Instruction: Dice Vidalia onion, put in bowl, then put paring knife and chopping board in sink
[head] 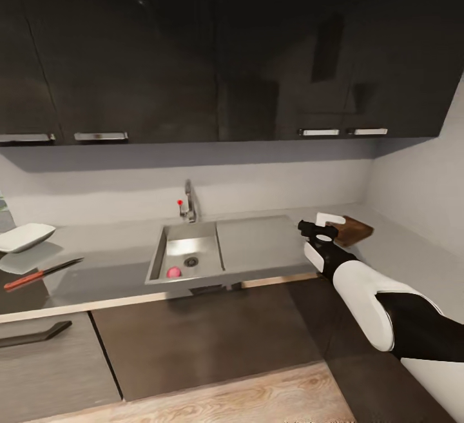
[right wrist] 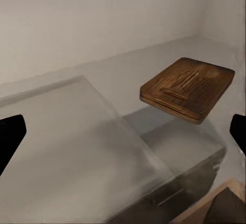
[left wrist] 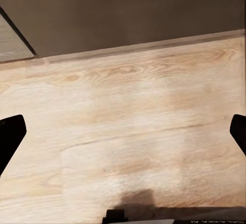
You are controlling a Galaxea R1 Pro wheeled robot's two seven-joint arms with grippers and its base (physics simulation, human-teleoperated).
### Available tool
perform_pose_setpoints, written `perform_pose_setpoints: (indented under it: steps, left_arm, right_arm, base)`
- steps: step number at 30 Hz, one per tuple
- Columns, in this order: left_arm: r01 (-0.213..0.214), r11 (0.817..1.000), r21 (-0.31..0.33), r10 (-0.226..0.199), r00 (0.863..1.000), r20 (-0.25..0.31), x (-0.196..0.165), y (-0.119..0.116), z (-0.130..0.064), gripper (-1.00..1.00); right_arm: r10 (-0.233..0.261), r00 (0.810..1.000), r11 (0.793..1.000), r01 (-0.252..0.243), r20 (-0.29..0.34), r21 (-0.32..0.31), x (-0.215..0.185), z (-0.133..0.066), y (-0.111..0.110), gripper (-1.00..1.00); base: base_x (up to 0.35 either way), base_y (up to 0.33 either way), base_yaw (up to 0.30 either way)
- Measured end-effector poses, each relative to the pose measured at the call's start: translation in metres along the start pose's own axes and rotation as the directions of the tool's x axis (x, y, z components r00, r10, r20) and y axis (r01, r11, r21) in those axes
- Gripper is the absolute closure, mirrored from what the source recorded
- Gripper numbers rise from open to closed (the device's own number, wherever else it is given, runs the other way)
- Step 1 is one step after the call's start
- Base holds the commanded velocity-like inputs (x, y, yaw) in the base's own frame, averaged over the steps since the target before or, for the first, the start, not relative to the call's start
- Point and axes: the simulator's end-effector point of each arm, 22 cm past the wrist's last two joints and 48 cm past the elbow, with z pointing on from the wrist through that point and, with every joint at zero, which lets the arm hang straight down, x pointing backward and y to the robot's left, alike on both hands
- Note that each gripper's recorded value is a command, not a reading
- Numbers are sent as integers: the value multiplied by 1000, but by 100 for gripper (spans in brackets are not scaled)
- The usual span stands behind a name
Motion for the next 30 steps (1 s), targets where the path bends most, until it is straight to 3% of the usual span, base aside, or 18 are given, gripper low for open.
perform_pose_setpoints:
  steps: [10, 21, 25, 30]
  left_arm:
    - [1, 1000, 0, -1, 1000, 5, -2, 0, 0, -100]
    - [0, 1000, 1, 0, 1000, -1, 1, 0, 0, -100]
    - [0, 1000, 1, 0, 1000, -3, 2, -1, -1, -100]
    - [-1, 1000, 1, 1, 1000, -4, 3, 0, -1, -100]
  right_arm:
    - [1, 1000, 1000, -1, 3, 0, -3, -1, 0, -100]
    - [2, 1000, 1000, -2, -3, -5, -2, -3, 4, -100]
    - [-24, 995, 1000, 25, -92, 3, 8, -3, 2, -100]
    - [-42, 991, 999, 46, -123, 24, -46, -8, 0, -100]
  base:
    - [0, 280, -215]
    - [0, 130, -29]
    - [0, 5, -1]
    - [0, 0, 0]
